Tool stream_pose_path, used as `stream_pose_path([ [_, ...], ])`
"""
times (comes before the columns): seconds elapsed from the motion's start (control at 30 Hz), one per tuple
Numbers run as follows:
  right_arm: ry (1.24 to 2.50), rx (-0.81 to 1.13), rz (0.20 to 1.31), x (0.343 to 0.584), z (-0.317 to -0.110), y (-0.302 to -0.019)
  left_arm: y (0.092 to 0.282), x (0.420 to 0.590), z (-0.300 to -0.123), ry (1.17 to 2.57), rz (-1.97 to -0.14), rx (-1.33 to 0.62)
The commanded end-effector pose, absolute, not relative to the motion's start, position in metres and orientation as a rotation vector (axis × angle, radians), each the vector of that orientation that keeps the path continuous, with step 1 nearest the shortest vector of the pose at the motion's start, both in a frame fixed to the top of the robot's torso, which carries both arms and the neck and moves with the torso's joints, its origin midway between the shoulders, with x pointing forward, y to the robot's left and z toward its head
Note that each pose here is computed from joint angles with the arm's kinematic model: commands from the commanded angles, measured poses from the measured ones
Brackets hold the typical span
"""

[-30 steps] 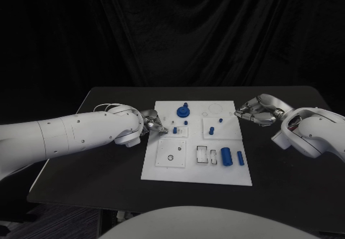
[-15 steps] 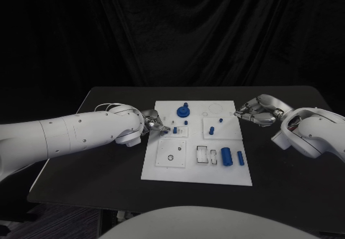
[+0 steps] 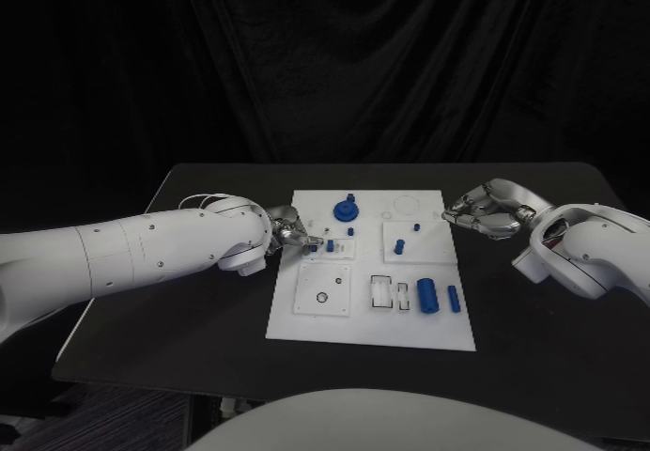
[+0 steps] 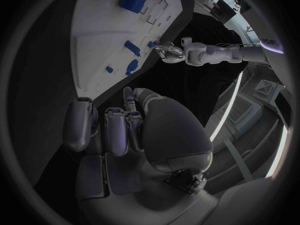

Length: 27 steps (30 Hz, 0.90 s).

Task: Assemble the parts on the task board

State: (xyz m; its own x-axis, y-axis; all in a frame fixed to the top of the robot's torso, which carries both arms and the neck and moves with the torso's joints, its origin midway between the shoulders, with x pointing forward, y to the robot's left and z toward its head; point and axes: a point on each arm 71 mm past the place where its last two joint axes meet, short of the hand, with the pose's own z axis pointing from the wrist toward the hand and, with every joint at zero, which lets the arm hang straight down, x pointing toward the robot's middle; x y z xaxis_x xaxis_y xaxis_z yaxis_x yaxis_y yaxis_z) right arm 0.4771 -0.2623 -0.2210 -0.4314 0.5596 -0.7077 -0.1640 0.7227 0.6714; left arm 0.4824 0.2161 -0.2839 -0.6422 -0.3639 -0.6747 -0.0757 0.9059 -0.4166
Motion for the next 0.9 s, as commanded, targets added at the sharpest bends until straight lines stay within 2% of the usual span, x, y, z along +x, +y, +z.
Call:
stream_pose_path([
  [0.03, 1.867, 0.315, 0.824, 0.4766, -0.2234, -0.2633, 0.2187, 0.4772, -0.2938, 2.288, -0.42, -0.305],
  [0.9, 1.871, 0.313, 0.826, 0.4768, -0.2241, -0.2621, 0.2199, 0.4795, -0.2942, 2.266, -0.448, -0.302],
])
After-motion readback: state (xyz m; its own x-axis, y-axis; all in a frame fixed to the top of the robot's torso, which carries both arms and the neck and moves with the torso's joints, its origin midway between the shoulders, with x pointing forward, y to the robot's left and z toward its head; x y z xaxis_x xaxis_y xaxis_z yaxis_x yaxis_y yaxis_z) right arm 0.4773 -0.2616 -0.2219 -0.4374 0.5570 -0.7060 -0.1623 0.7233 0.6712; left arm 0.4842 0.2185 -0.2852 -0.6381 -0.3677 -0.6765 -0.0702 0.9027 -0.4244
